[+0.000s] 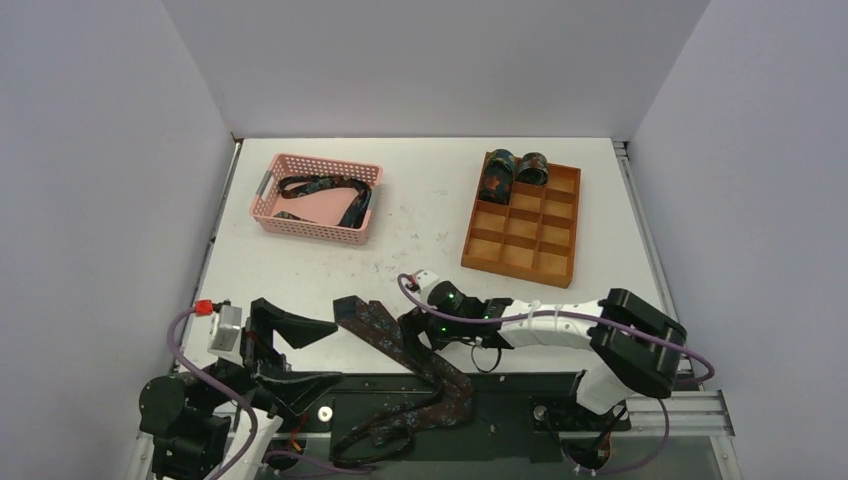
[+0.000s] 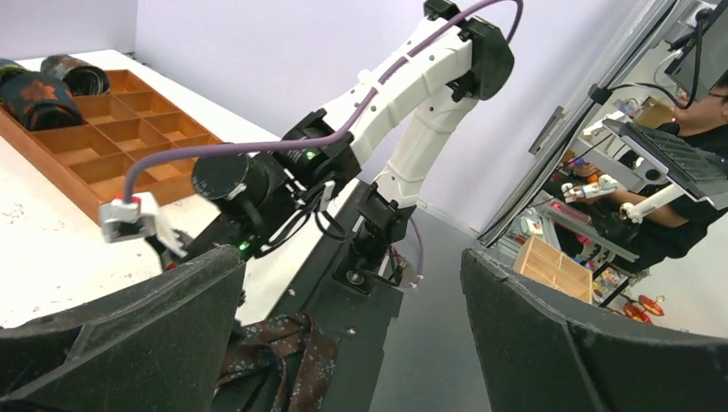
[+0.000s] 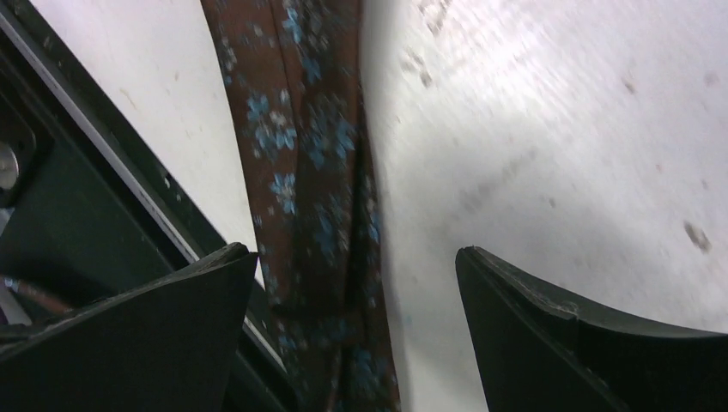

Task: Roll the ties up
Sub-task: Flatten out the tie at the center of the board.

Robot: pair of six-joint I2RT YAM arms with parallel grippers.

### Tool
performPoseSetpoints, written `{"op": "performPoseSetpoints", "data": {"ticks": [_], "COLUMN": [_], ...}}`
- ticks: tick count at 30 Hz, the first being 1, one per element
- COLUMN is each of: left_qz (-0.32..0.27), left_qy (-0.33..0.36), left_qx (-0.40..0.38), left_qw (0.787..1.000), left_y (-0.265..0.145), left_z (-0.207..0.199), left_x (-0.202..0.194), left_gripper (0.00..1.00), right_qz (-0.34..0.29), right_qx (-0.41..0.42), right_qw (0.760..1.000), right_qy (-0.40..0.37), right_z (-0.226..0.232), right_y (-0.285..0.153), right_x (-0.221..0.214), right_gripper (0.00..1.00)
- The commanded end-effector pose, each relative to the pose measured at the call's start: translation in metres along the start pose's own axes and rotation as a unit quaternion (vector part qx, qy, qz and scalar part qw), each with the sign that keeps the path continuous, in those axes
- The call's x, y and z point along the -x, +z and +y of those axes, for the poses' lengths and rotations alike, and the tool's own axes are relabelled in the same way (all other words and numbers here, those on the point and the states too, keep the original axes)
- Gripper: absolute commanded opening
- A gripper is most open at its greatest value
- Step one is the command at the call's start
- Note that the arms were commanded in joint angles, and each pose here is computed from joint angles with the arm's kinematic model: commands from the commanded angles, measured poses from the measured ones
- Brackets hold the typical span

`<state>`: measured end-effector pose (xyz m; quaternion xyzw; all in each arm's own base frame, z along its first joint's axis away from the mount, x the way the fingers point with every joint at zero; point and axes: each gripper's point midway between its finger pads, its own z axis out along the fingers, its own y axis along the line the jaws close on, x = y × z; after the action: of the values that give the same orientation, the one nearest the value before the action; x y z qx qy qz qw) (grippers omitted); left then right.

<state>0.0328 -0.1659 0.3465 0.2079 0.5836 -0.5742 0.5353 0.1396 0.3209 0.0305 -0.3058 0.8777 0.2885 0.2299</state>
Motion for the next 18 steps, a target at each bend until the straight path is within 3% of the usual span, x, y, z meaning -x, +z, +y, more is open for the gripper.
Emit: {"op": "performPoseSetpoints", "data": {"ticks": [1, 8, 12, 18], "left_qz": [-0.021, -0.032, -0.03, -0.029], "left_qy": [0.054, 0.045, 0.033, 0.036], "left_qx": [-0.028, -0.017, -0.006, 0.013], "left_qw": [0.998, 0.998, 0.999, 0.999], "left_y": [-0.017, -0.014, -0.012, -0.014], "left_z": [-0.021, -0.009, -0.001, 0.003], "left_x": [-0.007, -0.009, -0.012, -0.013], "left_gripper": [0.96, 0.96, 0.96, 0.96], "right_qz": [-0.006, 0.075, 0.133, 0.184], "right_qx": [-0.033, -0.046, -0.072, -0.121], "right_qw": [0.998, 0.993, 0.982, 0.969], "right_qy": [-0.044, -0.078, -0.108, -0.115], "right_z": [0.003, 0.003, 0.003, -0.014], "right_y": [0.024, 0.047, 0.061, 0.072], "right_x": [0.018, -0.02, -0.049, -0.076], "right_gripper": [0.9, 0.96, 0.71, 0.25]}}
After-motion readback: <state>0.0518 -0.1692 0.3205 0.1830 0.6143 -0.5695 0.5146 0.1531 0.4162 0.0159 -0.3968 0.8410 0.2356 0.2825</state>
